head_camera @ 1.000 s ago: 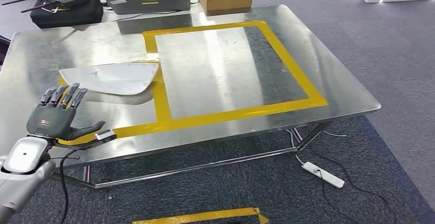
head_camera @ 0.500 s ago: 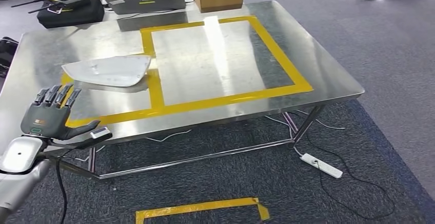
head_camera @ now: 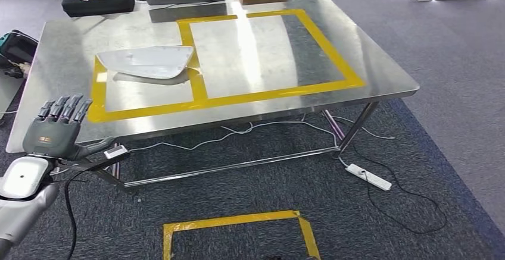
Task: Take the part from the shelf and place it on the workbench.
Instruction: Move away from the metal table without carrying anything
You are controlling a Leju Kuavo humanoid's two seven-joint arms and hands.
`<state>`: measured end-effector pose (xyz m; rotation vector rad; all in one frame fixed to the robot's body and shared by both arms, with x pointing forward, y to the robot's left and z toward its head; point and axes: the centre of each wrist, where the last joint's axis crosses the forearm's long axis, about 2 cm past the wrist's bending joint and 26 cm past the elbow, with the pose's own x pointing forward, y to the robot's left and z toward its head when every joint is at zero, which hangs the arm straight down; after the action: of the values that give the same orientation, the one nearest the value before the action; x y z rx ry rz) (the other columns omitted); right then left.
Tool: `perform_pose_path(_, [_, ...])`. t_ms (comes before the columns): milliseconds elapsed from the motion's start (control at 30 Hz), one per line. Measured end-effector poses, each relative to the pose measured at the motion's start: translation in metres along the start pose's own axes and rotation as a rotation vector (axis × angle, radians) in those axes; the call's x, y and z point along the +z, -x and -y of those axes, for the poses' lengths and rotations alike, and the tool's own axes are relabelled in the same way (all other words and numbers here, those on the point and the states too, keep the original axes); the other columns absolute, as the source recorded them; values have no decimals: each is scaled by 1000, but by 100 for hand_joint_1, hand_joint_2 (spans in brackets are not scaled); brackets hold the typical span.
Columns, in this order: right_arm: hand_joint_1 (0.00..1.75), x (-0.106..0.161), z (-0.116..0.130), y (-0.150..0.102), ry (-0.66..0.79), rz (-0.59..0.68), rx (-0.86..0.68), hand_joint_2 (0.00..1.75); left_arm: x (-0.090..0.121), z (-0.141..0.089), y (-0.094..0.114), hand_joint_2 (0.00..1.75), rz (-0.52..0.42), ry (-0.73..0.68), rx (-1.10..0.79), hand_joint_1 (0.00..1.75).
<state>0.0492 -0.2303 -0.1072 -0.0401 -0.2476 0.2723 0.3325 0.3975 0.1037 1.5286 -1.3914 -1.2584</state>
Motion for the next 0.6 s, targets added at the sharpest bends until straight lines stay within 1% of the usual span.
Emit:
perform_pose_path(333, [0,-1,3,-4,-1,12,10,0,-4,-2,6,0,-18,46,-31,0])
perform_pose_path(600, [0,-1,4,-2,-5,7,10,0,-8,-2,5,0,-24,51,-42,0])
